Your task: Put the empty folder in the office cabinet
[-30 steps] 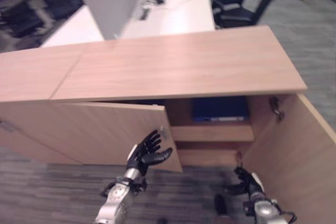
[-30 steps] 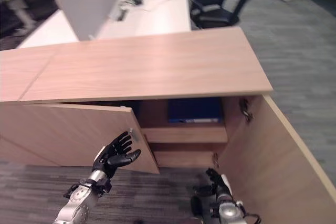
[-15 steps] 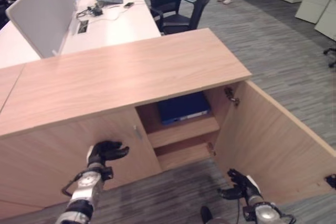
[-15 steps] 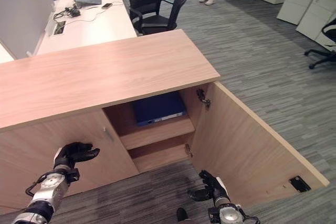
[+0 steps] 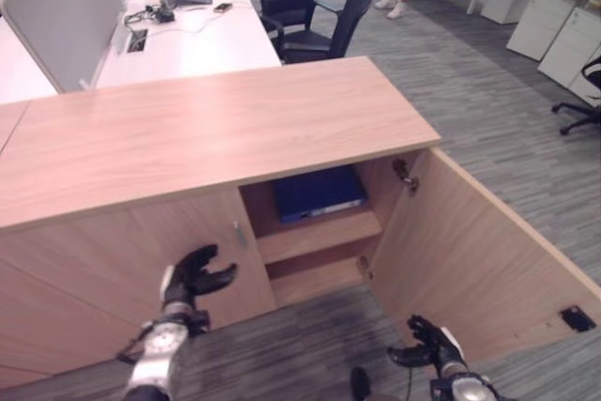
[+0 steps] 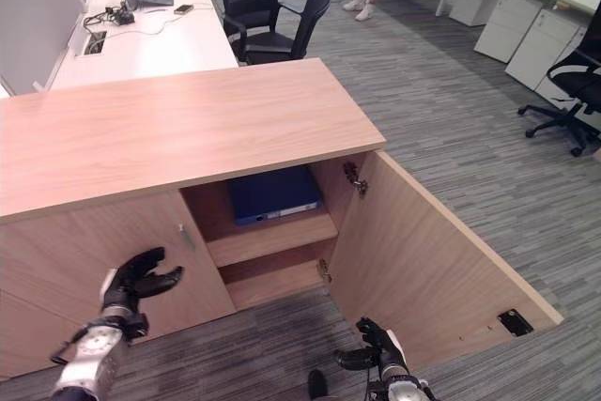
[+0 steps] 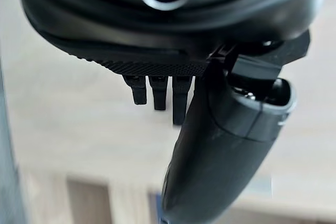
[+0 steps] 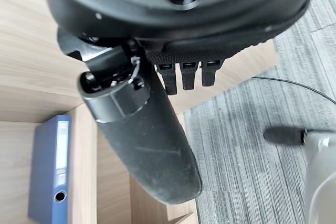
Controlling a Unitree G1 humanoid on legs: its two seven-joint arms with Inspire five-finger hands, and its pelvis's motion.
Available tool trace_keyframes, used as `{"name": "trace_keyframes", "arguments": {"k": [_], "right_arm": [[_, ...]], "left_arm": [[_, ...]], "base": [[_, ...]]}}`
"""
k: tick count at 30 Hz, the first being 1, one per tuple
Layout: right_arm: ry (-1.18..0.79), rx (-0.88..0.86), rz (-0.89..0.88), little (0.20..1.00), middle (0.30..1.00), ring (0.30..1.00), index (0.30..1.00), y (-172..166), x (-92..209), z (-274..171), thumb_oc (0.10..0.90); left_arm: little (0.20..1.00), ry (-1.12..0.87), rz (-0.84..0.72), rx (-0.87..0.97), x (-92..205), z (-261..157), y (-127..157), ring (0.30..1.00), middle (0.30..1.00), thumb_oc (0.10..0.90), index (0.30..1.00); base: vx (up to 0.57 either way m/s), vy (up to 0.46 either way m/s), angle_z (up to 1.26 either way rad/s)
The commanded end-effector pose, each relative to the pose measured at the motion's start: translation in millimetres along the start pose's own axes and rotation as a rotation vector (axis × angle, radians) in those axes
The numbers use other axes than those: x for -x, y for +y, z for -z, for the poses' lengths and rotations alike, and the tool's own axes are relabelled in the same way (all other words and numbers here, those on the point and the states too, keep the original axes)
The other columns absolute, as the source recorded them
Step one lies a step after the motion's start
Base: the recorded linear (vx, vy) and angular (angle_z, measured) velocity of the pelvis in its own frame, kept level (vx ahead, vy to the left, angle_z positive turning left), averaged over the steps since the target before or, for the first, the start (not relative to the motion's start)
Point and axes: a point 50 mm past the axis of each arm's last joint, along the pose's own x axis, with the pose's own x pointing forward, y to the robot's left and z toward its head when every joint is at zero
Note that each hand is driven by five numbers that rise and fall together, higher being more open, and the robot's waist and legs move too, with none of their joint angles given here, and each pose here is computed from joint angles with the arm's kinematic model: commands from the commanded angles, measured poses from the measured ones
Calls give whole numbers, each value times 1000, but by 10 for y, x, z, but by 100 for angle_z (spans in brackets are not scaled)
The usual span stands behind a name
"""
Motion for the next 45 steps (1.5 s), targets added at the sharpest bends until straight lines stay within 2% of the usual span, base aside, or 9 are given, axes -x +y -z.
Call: {"name": "trace_keyframes", "arguments": {"k": [1, 3, 7, 16, 23, 28, 34, 39, 45], "right_arm": [[-196, 33, 35, 900, 900, 900, 900, -149, -54, -439, 800], [-186, 26, 49, 900, 900, 900, 900, -151, -59, -431, 800], [-182, 17, 44, 900, 900, 900, 900, -139, -53, -420, 800], [-182, 13, 39, 900, 900, 900, 900, -156, -45, -399, 800], [-126, -15, 112, 900, 900, 900, 900, -301, -79, -314, 800], [-48, 24, 150, 900, 900, 900, 900, -443, -59, -132, 800], [35, -65, 296, 900, 900, 900, 900, -767, 13, 67, 800], [-23, -69, 332, 900, 900, 900, 900, -920, -22, -126, 800], [-131, -37, 253, 900, 900, 900, 900, -776, -124, -453, 800]], "left_arm": [[900, -291, 169, 49, -275, -668, -278, 900, 900, 800, 900], [900, -175, 269, 120, -58, -352, -432, 900, 900, 800, 900], [900, -140, 307, 124, -9, -283, -463, 900, 900, 800, 900], [900, -120, 247, 226, 22, -205, -461, 900, 900, 800, 900], [900, -142, 226, 265, -12, -249, -542, 900, 900, 800, 900], [900, -146, 230, 257, -12, -251, -547, 900, 900, 800, 900], [900, -128, 231, 219, -12, -225, -488, 900, 900, 800, 900], [900, -85, 218, 128, -5, -131, -378, 900, 900, 800, 900], [900, 123, 202, -22, 124, 327, -181, 900, 900, 800, 900]], "base": [[-110, -123, -8], [-193, -381, 8], [-88, -331, -23], [-45, -303, -38], [-23, -170, -46], [-9, -177, -68], [30, 10, -24], [20, 24, -6], [-11, 19, -7]]}}
